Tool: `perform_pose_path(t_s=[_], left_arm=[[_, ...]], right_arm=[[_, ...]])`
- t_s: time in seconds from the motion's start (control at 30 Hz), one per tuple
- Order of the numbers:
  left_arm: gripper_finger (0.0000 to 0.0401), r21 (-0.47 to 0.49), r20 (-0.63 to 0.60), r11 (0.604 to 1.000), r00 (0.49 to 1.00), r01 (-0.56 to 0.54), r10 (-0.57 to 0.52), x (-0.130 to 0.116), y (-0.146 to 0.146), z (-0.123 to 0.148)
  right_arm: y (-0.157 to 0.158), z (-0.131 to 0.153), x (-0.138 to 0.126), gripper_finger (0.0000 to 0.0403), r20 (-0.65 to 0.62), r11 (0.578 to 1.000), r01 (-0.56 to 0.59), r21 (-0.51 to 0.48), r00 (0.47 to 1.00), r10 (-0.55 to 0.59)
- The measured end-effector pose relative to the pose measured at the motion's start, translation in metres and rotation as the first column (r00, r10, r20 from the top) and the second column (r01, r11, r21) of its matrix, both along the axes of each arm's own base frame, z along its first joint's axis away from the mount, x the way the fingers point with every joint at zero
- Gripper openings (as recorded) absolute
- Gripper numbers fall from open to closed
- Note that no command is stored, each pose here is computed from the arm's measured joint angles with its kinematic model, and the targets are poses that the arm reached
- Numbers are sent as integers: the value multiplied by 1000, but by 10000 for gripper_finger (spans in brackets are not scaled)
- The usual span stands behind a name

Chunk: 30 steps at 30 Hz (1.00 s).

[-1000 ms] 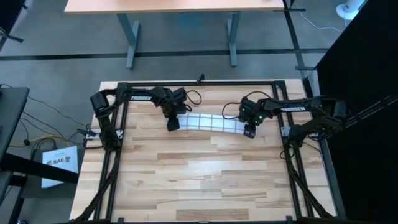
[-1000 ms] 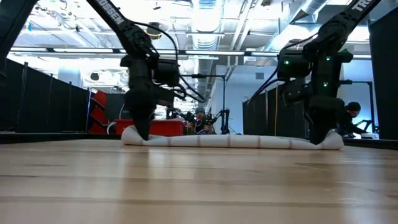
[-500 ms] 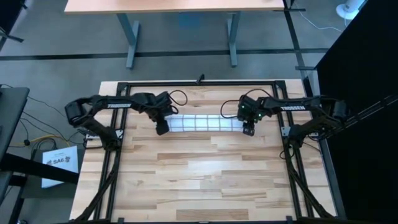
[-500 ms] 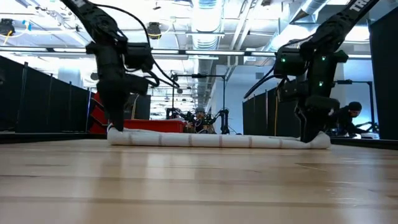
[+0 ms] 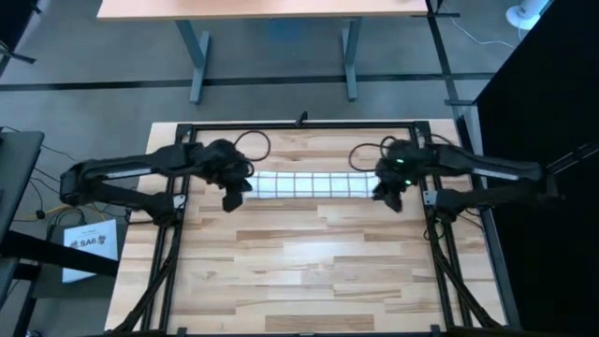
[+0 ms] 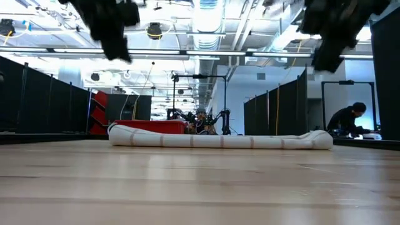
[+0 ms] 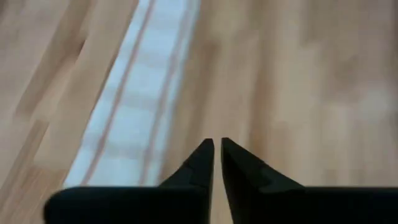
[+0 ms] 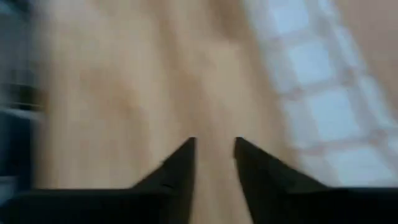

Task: Roll towel
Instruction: Return to Home Position

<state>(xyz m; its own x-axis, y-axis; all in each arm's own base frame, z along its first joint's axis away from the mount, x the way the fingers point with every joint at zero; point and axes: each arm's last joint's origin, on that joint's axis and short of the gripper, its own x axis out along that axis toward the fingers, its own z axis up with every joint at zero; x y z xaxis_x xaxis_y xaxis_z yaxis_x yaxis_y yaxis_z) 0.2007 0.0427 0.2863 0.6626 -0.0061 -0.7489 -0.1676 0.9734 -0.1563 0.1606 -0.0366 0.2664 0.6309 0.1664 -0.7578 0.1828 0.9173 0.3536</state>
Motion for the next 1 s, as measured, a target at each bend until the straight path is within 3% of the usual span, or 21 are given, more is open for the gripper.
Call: perform_pose_path(t_s=[0.1,0.23,0.33,0.43,0.5,0.57,0.63,0.7,0.8,0.87,0.9,1.0], left_arm=[[2,11,224,997,971,80,-80,-5,-22,23],[0,49,493,994,863,101,-112,-22,-41,39],[0,49,593,997,802,53,-72,-40,-47,35],[0,-5,625,1000,780,-11,12,-56,-46,19],[0,-131,617,990,778,-44,116,-66,-45,8],[0,-260,556,962,802,-84,221,-76,-45,-3],[0,-302,470,946,845,-118,255,-86,-44,-14],[0,-339,404,931,873,-135,274,-93,-45,-21],[0,-223,476,970,858,-96,194,-87,-47,-34],[0,-169,561,985,817,-45,133,-80,-49,-44],[0,-155,627,988,773,3,96,-76,-51,-46],[0,-125,752,978,659,167,-16,-73,-57,-61]], right_arm=[[19,22,-16,15,196,998,-31,48,980,21],[33,40,-46,6,465,997,75,-11,883,-61],[38,41,-74,2,607,990,140,-18,788,-101],[37,41,-100,6,710,978,208,-4,689,-144],[36,38,-115,7,749,975,218,48,637,-180],[35,37,-129,8,777,968,208,138,584,-236],[35,38,-141,8,805,964,196,178,535,-257],[35,40,-142,8,816,968,197,158,526,-240],[35,34,-131,8,810,977,201,73,559,-176],[36,22,-121,8,801,978,203,38,579,-152],[37,17,-116,8,804,980,198,36,577,-146],[38,1,-103,8,832,982,183,37,539,-132]])
